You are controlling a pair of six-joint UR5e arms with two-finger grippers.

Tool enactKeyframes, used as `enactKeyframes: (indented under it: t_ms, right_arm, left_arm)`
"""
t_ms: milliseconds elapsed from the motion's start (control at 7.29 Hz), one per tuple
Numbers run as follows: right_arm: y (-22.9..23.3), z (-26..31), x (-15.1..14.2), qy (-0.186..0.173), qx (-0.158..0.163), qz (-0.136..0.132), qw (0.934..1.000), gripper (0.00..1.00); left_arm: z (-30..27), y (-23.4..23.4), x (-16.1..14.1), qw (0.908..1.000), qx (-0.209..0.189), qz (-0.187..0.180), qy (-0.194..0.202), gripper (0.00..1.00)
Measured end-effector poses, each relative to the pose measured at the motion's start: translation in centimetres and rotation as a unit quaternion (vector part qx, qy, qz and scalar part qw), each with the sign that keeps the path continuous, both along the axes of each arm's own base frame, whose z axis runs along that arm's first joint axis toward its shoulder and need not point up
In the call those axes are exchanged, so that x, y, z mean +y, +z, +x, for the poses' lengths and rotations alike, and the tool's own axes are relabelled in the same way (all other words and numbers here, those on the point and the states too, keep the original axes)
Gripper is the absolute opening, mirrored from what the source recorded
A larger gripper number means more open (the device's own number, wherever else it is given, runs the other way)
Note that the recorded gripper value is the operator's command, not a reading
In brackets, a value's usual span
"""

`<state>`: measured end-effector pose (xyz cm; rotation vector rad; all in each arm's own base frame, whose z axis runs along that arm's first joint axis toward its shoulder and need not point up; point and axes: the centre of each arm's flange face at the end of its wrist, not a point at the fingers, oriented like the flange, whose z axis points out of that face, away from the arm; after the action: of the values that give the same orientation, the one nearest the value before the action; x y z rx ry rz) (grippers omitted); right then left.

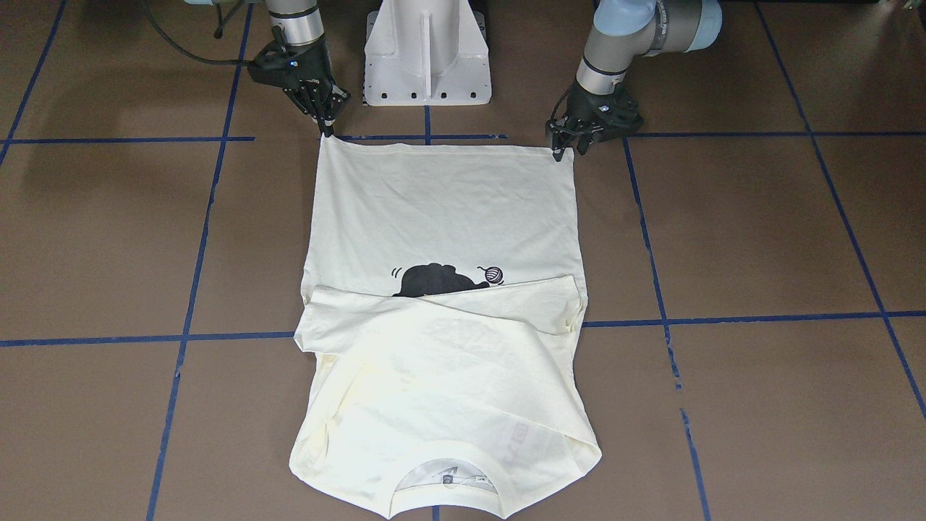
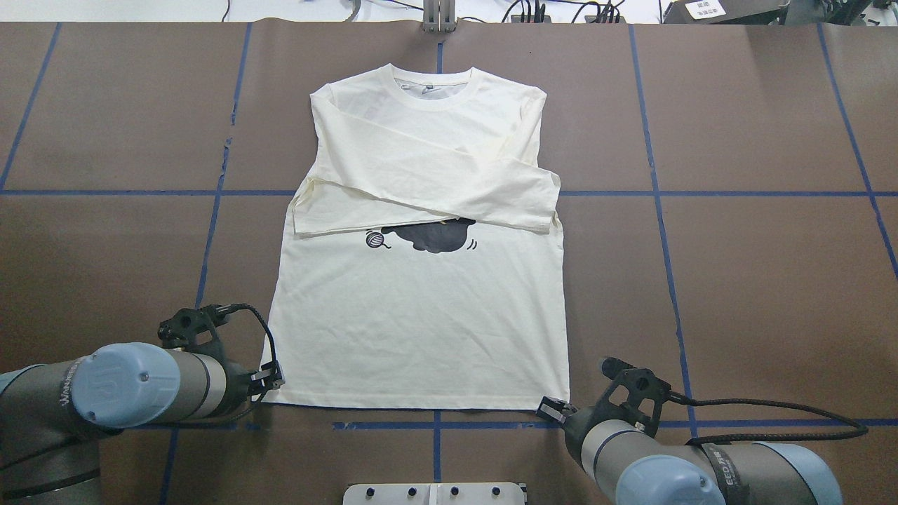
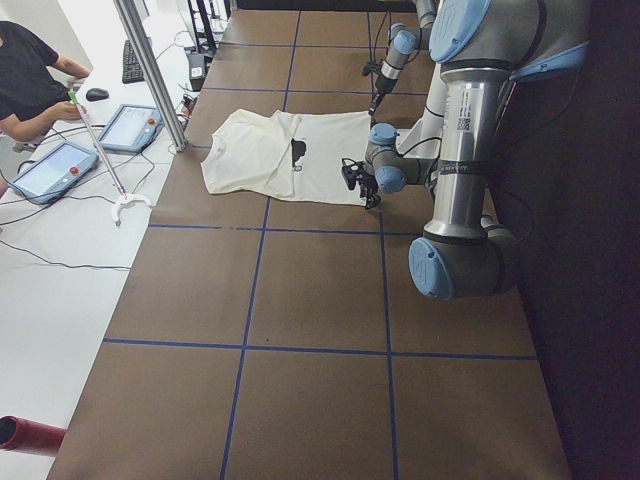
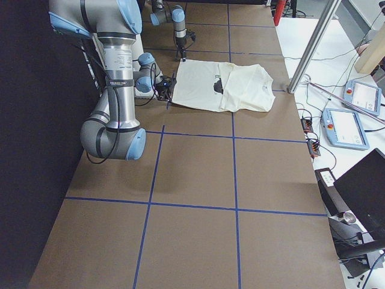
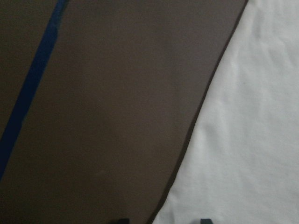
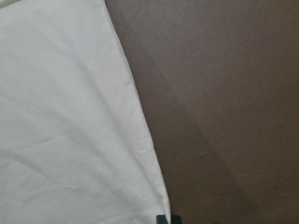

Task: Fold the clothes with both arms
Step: 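Grasp both hem corners nearest the robot with the left and right grippers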

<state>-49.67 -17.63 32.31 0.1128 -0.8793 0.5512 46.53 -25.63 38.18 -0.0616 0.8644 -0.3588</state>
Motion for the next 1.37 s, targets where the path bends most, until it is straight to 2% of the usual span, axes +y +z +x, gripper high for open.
enactKeyframes:
  t_ms: [412, 549, 686, 823, 1372]
  right_arm:
    - [0.09, -0.02, 0.01, 0.001, 0.001, 0.000, 1.0000, 0.00]
    - [0.09, -0.03, 0.00, 0.001, 0.001, 0.000, 1.0000, 0.00]
    - [0.10, -0.03, -0.01, 0.002, 0.001, 0.000, 1.0000, 0.00]
    - [0.10, -0.02, -0.01, 0.002, 0.001, 0.000, 1.0000, 0.00]
    - [0.19, 0.08, -0.10, 0.003, 0.002, 0.000, 1.0000, 0.00]
  left_arm:
    - [0.06, 0.11, 0.08, 1.0000, -0.001, -0.002, 0.002, 0.52]
    - [0.13, 0.23, 0.15, 1.0000, -0.002, -0.002, 0.003, 0.46]
    - [0.16, 0.34, 0.27, 1.0000, -0.003, -0.003, 0.004, 0.27]
    - [0.16, 0.49, 0.36, 1.0000, -0.005, -0.003, 0.005, 0.00]
    - [0.20, 0.46, 0.70, 0.9999, -0.007, -0.004, 0.008, 0.00]
